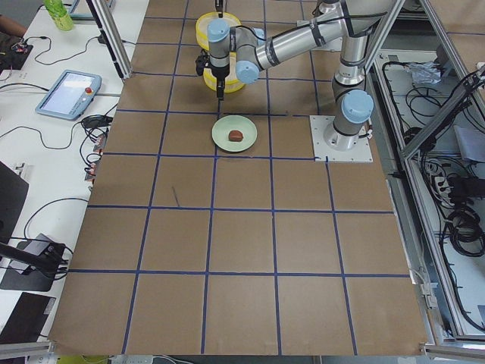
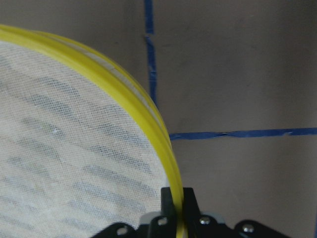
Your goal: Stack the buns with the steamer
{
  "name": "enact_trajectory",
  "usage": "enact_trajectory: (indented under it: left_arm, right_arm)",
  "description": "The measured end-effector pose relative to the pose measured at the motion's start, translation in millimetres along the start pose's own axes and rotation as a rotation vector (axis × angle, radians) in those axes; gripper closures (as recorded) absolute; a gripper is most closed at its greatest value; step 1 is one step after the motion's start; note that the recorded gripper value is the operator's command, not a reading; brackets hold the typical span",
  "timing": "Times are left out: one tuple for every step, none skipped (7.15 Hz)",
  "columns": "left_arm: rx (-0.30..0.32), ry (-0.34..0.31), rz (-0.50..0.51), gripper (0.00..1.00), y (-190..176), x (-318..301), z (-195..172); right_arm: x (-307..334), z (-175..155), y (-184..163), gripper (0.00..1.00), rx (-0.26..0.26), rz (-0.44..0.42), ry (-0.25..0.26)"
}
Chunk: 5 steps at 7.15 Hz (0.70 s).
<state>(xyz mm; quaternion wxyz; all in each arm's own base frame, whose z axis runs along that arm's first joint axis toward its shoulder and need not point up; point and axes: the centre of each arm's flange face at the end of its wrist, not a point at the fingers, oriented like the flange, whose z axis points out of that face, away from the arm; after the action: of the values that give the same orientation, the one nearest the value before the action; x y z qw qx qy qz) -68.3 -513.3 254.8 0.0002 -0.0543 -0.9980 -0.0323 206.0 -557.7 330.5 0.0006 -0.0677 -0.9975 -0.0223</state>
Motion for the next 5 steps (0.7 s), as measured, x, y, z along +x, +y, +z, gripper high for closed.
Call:
enact_trajectory:
  left_arm:
    - [-0.043, -0.032, 0.039, 0.05, 11, -28, 12]
    - [-0.088, -0.032, 0.046, 0.08, 25, -48, 29]
    - [-0.117, -0.023, 0.043, 0.11, 35, -59, 43]
    - [-0.125, -0.021, 0.046, 0.20, 39, -64, 51]
    - [-0.119, -0.024, 0.054, 0.77, 38, -67, 55]
  right_arm:
    - [-32, 12, 11, 0.93, -0.011, 0.005, 0.006]
    - [-51, 22, 19, 0.93, -0.022, -0.005, 0.015]
    - [-60, 29, 23, 0.93, -0.031, -0.014, 0.022]
    - [-63, 35, 26, 0.92, -0.040, -0.020, 0.026]
    - [-63, 38, 28, 0.92, -0.045, -0.025, 0.029]
